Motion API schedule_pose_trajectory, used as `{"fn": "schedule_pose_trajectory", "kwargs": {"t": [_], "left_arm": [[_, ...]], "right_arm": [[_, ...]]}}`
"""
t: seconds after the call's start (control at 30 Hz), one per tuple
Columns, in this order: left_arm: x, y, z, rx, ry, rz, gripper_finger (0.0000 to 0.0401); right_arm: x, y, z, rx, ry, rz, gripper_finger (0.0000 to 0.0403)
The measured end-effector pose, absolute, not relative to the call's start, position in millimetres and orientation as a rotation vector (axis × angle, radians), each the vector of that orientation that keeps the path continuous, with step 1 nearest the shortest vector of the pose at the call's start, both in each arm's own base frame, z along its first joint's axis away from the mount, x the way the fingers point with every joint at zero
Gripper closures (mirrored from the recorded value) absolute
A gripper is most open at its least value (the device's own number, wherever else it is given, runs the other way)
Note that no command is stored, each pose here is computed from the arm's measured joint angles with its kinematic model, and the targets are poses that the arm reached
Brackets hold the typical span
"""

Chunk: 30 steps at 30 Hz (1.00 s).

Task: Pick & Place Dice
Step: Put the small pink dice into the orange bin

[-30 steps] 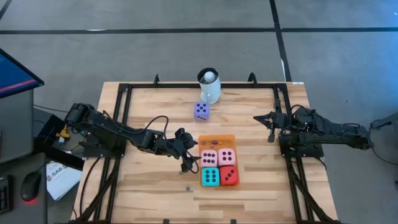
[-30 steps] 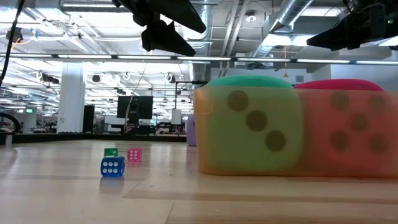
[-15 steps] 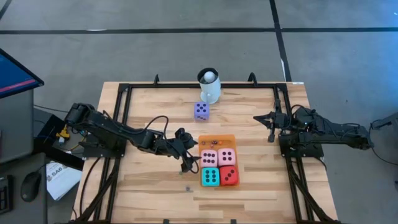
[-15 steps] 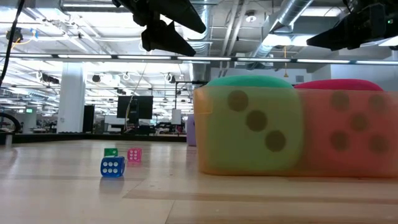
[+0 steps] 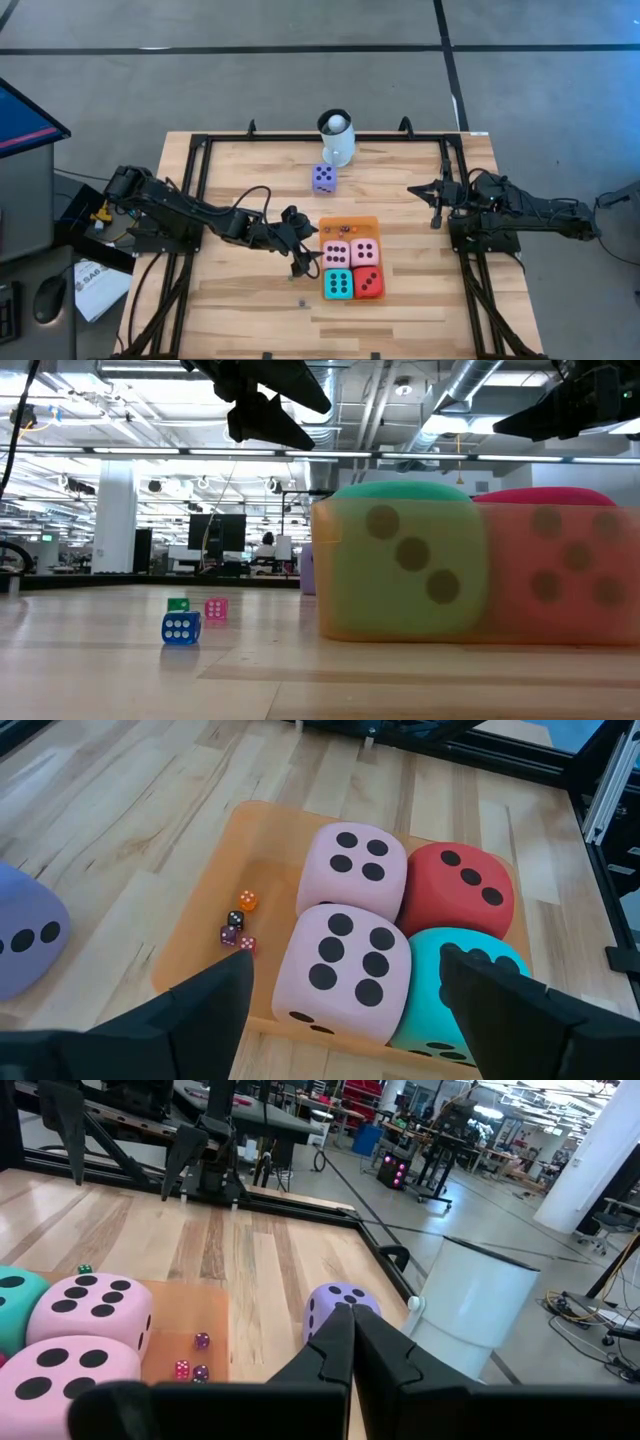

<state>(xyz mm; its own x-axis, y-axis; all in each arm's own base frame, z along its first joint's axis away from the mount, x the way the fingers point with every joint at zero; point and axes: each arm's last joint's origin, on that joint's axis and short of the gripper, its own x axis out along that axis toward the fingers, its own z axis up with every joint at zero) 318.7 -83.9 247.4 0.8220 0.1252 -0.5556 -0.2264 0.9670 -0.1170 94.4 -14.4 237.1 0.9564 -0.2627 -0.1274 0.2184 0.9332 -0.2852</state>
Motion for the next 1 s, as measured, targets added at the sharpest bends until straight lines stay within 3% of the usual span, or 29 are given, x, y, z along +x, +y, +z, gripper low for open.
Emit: {"fn": "schedule_pose_trajectory", "kwargs": {"t": [0.67, 1.0], "left_arm": [[317.0, -89.5, 247.2, -0.179, 0.580, 0.172, 0.0095], [299.9, -104.3, 233.4, -0.238, 0.745, 0.209, 0.0100]], "right_arm": [[94.4, -14.4, 237.1, -0.273, 0.165, -0.247, 0.0403], [94.4, -14.4, 237.1, -0.273, 0.165, -0.247, 0.0403]]}}
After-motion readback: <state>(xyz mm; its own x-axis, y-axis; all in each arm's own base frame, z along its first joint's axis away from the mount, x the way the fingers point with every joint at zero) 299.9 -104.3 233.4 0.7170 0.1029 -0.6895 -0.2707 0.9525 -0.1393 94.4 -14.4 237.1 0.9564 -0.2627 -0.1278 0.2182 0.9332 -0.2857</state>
